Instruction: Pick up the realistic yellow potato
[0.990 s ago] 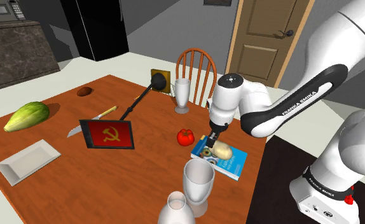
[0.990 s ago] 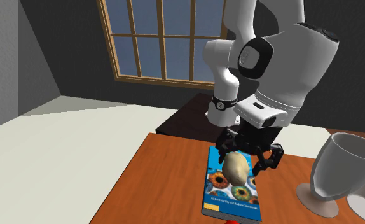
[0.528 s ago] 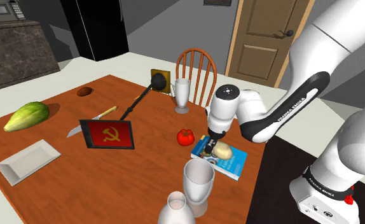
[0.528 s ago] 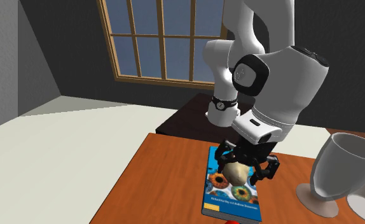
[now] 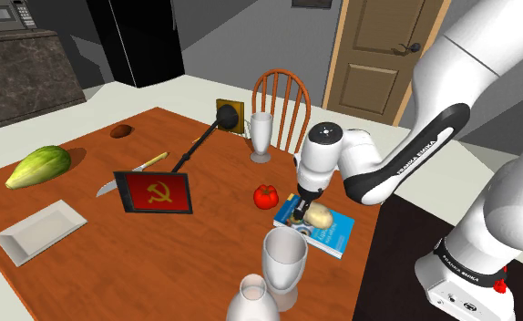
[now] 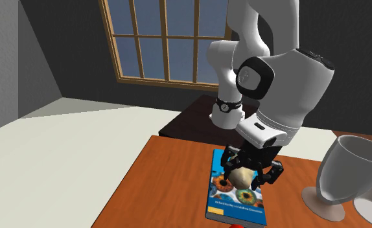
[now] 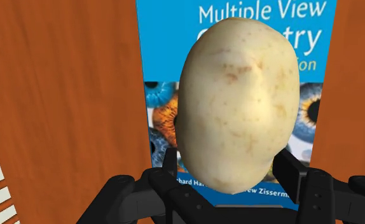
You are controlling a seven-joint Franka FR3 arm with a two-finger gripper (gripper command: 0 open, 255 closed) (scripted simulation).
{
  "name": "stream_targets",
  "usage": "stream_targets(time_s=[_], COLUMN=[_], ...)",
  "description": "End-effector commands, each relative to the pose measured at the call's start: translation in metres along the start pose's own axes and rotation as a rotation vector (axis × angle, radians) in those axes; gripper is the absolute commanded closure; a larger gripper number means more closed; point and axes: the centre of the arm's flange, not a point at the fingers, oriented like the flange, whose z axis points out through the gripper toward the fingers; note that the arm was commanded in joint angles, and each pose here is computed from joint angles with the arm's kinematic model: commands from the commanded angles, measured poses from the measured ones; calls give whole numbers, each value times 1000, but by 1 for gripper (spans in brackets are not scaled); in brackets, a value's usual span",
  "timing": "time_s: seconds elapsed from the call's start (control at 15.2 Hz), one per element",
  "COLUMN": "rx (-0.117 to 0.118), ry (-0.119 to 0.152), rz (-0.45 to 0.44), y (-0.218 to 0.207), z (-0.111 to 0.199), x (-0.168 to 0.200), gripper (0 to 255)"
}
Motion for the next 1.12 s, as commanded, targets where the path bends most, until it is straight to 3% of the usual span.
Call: stream_targets(time_s=[0.0, 1.06], rx=[-1, 0], ry=[-3, -3], rz=[0, 0], y=[0, 16], z=[1, -71], x=[-1, 6], gripper=[255, 255])
